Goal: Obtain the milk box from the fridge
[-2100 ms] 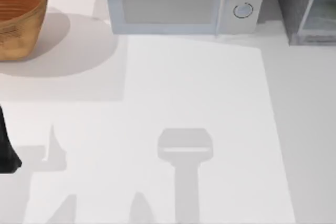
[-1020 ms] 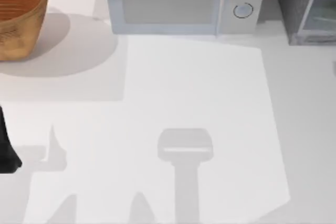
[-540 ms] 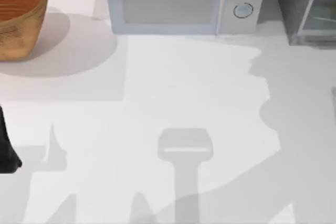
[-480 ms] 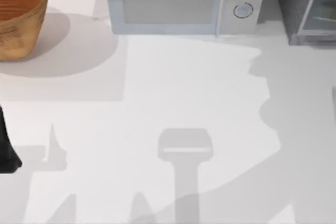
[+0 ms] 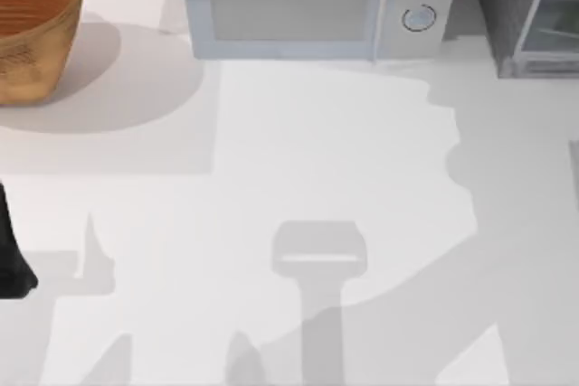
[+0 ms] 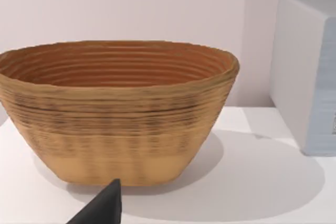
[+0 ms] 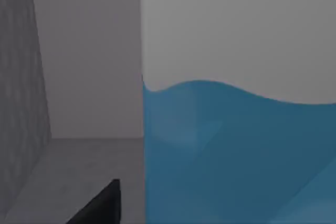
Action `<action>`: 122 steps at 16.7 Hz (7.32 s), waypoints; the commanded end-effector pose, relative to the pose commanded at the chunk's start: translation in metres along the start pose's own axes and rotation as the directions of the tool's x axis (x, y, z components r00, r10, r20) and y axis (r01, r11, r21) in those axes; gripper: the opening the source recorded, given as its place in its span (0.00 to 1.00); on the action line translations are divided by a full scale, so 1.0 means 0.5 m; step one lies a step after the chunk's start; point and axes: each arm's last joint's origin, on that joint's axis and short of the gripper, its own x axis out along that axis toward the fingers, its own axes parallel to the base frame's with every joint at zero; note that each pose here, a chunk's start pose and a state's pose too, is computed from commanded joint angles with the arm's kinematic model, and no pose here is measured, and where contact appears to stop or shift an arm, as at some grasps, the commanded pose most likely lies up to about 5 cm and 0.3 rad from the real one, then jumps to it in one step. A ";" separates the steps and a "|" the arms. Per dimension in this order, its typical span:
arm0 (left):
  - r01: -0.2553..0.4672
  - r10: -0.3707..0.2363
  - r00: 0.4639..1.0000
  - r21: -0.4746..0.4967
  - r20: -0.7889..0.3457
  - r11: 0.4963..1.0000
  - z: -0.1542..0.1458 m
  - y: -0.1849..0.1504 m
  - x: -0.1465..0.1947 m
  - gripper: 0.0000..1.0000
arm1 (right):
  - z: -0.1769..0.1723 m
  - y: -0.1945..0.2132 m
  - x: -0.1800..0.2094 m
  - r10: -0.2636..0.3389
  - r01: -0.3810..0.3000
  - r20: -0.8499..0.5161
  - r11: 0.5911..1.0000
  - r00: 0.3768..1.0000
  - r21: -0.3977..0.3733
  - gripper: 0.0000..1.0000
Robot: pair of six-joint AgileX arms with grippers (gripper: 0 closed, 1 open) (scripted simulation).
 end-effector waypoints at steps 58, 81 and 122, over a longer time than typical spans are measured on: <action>0.000 0.000 1.000 0.000 0.000 1.000 0.000 0.000 0.000 1.00 | 0.096 0.000 -0.148 -0.003 0.003 -0.009 1.000 1.000 0.004 0.00; 0.000 0.000 1.000 0.000 0.000 1.000 0.000 0.000 0.000 1.00 | 0.184 0.132 -0.659 0.007 -0.007 0.019 1.000 1.000 0.002 0.00; 0.000 0.000 1.000 0.000 0.000 1.000 0.000 0.000 0.000 1.00 | 0.025 0.598 -0.402 0.696 -0.696 -0.006 0.719 0.718 0.004 0.00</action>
